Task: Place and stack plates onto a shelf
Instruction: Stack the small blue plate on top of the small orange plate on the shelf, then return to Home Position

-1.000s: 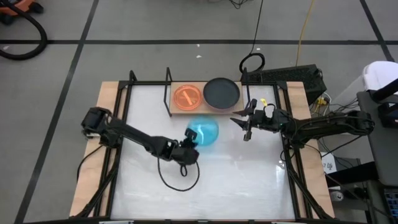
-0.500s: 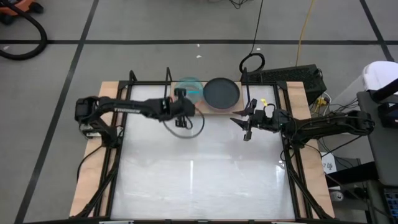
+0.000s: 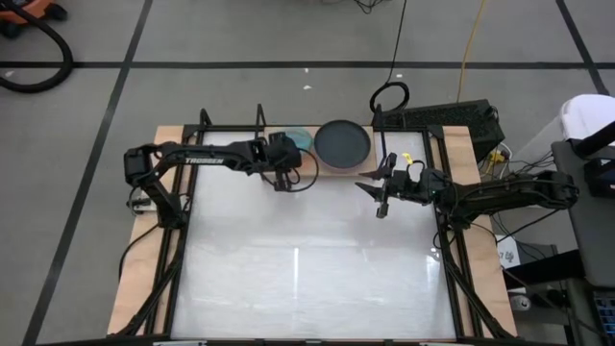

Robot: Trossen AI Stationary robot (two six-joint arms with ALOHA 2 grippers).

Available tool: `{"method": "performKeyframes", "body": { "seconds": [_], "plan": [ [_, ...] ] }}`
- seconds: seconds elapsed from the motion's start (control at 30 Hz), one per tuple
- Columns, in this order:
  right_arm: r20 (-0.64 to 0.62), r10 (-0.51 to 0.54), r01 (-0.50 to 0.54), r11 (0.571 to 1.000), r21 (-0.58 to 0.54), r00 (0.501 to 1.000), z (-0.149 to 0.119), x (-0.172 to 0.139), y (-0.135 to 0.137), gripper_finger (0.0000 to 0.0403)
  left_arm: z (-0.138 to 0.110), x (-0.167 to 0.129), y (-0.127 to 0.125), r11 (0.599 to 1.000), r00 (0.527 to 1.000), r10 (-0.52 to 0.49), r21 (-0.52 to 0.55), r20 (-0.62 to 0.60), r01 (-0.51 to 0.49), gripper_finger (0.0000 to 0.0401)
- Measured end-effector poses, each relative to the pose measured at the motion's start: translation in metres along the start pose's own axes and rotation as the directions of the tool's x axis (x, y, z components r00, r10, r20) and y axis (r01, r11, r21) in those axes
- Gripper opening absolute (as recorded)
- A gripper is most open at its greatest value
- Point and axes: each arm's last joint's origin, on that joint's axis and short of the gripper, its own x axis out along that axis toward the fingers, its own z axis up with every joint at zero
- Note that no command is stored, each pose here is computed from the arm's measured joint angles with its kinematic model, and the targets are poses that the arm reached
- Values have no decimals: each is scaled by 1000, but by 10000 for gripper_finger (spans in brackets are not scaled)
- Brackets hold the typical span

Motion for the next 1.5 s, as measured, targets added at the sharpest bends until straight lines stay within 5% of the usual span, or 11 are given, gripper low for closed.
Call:
{"method": "performKeyframes", "body": {
  "seconds": [0.3, 0.6, 0.73, 0.83, 1.0, 1.17, 1.3, 1.5],
  "plan": [
    [-5, 0, 0, 1000, 6, 1000, -1, 0, 0, 118, -2, 2, -3, 1000, 1000, -14, -24, -23, 14, 31],
    [-8, -2, 2, 1000, 5, 1000, -1, 0, 0, 118, -2, -2, -7, 998, 999, -31, -56, -34, 29, 166],
    [-8, -1, 1, 1000, 2, 1000, -1, 0, 0, 118, 10, -29, -6, 981, 999, -24, -193, 37, 30, 197],
    [-9, -1, 1, 1000, 0, 1000, -1, 0, 0, 118, 24, -73, -6, 947, 985, -84, -294, 152, 127, 201],
    [-12, 4, -4, 1000, -1, 1000, -1, -1, 0, 118, 32, -159, -14, 948, 898, -86, -242, 432, 207, 202],
    [-8, 13, -13, 1000, -1, 1000, 6, -10, -1, 118, 10, -224, -33, 948, 766, -70, -195, 639, 250, 202],
    [20, 9, -9, 1000, 1, 1000, 18, -25, -3, 118, -27, -240, -50, 951, 714, -31, -200, 699, 237, 202],
    [56, 5, -4, 1000, -15, 998, 29, -49, -6, 118, -83, -224, -68, 926, 611, -1, -230, 791, 300, 202]
  ]
}}
